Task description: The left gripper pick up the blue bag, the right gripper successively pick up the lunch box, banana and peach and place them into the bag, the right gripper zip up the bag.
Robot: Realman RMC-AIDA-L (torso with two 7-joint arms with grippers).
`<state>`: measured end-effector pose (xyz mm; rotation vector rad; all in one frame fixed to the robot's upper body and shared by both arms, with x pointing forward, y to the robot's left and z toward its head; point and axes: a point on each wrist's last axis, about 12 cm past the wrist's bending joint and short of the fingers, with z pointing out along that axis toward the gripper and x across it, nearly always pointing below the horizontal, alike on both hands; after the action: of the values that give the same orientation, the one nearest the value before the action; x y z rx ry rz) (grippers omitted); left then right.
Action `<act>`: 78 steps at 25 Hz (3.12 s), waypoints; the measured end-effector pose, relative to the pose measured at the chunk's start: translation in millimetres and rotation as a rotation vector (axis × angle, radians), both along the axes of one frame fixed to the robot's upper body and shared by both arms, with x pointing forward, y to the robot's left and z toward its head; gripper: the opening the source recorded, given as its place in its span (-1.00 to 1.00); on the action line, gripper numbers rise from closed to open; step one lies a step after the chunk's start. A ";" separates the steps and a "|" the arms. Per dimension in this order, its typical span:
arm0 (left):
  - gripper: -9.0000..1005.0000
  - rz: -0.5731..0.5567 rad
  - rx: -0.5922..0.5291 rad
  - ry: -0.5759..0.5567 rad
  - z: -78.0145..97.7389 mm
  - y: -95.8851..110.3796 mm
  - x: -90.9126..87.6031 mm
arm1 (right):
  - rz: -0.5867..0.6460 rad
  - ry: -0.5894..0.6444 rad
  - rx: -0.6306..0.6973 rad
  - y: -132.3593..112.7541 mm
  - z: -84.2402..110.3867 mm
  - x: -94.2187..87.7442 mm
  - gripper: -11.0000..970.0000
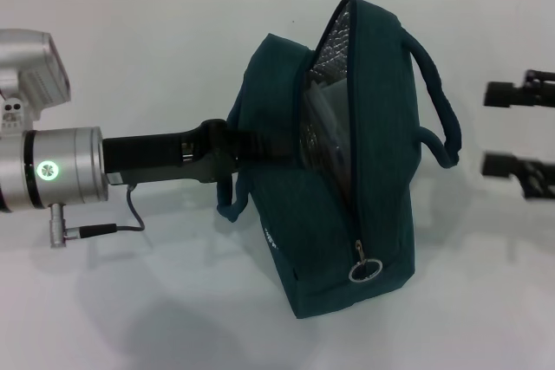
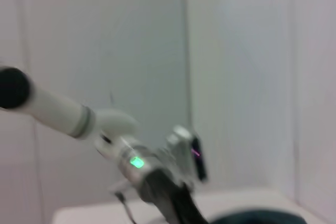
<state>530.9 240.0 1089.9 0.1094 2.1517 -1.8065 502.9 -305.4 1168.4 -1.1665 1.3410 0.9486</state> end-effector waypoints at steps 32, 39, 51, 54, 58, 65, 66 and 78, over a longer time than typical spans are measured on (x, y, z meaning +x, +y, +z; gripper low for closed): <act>-0.85 -0.007 0.001 -0.009 2.4 -1.7 2.7 | 0.178 0.236 -0.090 63.7 -96.3 -7.5 0.56; -0.84 -0.005 -0.003 -0.010 3.0 -1.8 3.1 | 0.170 0.246 -0.066 69.0 -96.5 -3.9 0.53; -0.83 -0.005 -0.003 -0.015 4.0 -1.9 3.9 | 0.204 0.262 -0.066 77.1 -98.3 -6.8 0.49; -0.83 -0.005 -0.003 -0.016 4.3 -1.9 4.1 | 0.203 0.266 -0.066 77.0 -99.2 -7.7 0.47; -0.82 -0.005 -0.003 -0.017 4.3 -1.9 4.2 | 0.183 0.280 -0.068 76.9 -102.2 -6.5 0.16; -0.82 -0.006 -0.002 -0.018 4.8 -2.2 4.7 | 0.153 0.293 -0.069 77.6 -105.9 -4.7 -0.05; -0.82 -0.005 -0.002 -0.019 4.8 -2.2 4.8 | 0.150 0.294 -0.067 77.8 -106.0 -4.6 -0.07; -0.80 -0.007 0.000 -0.018 4.8 -2.5 5.0 | 0.175 0.302 -0.057 82.7 -106.4 -6.6 -0.19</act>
<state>535.9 237.5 1094.7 0.1326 2.1410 -1.8025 496.2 -222.6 1062.0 -1.2341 1.5304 1.2593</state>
